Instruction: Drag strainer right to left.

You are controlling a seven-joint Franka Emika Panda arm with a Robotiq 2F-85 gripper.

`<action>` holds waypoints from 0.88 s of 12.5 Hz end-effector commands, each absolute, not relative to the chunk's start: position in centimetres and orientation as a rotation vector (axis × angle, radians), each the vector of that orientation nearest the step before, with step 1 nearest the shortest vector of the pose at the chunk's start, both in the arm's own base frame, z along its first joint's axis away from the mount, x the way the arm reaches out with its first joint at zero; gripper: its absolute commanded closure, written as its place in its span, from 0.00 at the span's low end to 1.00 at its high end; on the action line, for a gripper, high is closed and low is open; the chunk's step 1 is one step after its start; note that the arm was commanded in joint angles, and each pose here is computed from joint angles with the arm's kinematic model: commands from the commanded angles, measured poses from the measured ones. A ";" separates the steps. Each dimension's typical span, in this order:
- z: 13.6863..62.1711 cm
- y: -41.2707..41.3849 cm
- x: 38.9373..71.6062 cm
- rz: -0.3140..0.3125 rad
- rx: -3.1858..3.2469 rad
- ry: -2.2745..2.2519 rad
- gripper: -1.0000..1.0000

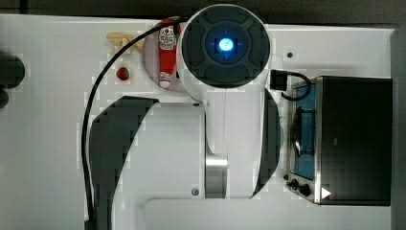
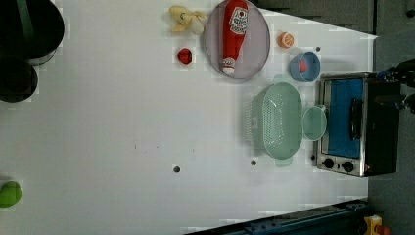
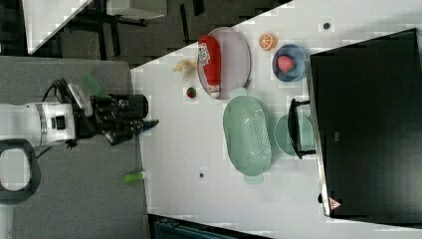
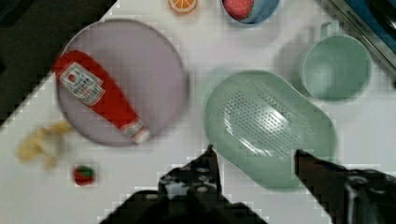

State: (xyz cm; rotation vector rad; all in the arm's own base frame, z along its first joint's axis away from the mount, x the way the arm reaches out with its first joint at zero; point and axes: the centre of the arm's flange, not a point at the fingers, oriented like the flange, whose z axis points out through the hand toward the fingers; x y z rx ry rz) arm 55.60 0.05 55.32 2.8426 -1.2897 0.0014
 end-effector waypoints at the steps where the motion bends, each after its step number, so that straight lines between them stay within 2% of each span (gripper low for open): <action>1: 65.2 -2.7 45.0 0.031 2.713 -1.603 0.20; 3: 64.5 -2.7 45.0 0.009 2.706 -1.600 0.00; 7: 57.8 -2.5 45.6 -0.123 2.635 -1.622 0.00; 11: 46.8 -2.4 47.4 -0.129 2.498 -1.802 0.00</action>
